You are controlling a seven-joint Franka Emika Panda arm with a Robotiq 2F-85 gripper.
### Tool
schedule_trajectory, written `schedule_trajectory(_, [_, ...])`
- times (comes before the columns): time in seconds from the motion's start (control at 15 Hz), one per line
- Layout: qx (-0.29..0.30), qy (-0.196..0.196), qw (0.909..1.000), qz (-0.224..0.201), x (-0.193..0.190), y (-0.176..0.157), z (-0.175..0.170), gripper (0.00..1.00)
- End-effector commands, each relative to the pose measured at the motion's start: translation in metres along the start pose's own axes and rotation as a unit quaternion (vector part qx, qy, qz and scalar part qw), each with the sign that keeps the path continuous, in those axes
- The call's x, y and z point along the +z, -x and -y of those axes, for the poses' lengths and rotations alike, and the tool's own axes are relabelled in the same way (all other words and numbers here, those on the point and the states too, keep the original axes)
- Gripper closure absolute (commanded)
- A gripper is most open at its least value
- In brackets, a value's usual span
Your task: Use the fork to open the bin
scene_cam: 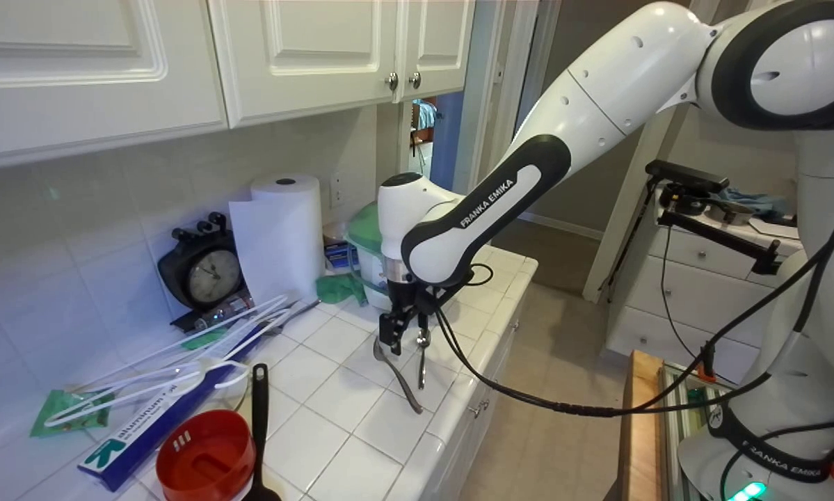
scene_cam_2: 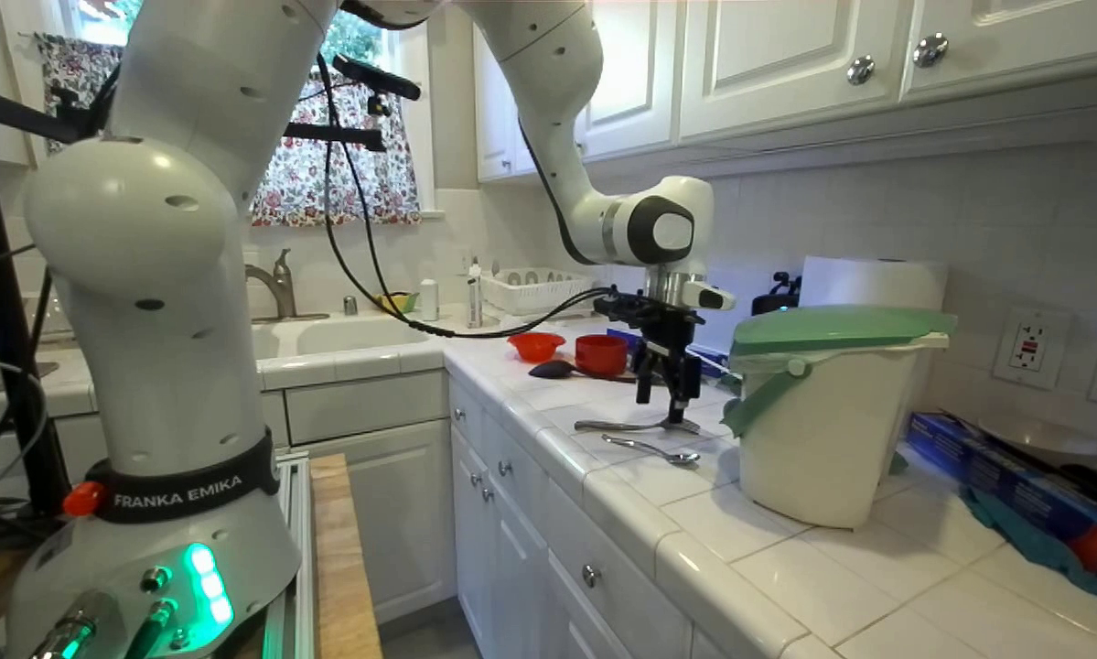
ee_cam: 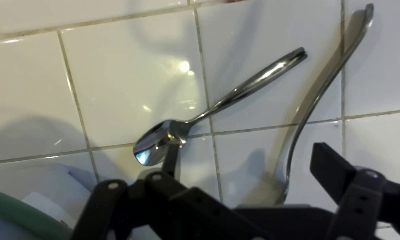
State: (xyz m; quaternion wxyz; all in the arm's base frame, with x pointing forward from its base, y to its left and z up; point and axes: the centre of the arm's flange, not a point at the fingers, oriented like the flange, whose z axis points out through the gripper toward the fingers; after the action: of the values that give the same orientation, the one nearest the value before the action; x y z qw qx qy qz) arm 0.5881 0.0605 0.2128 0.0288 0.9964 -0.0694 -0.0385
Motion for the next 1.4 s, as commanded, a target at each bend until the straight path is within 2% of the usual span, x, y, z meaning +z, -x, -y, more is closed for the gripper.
schedule_trajectory(0.0, [0.007,-0.018,0.9998,-0.004,0.016,-0.011,0.012,0.00])
schedule_trajectory(0.53, [-0.001,-0.019,0.9998,-0.010,0.026,-0.024,0.030,0.00])
schedule_trajectory(0.6, [-0.008,-0.010,0.9999,-0.007,0.022,-0.014,0.021,0.00])
schedule_trajectory(1.33, [-0.012,-0.011,0.9997,-0.017,0.022,-0.018,0.027,0.00])
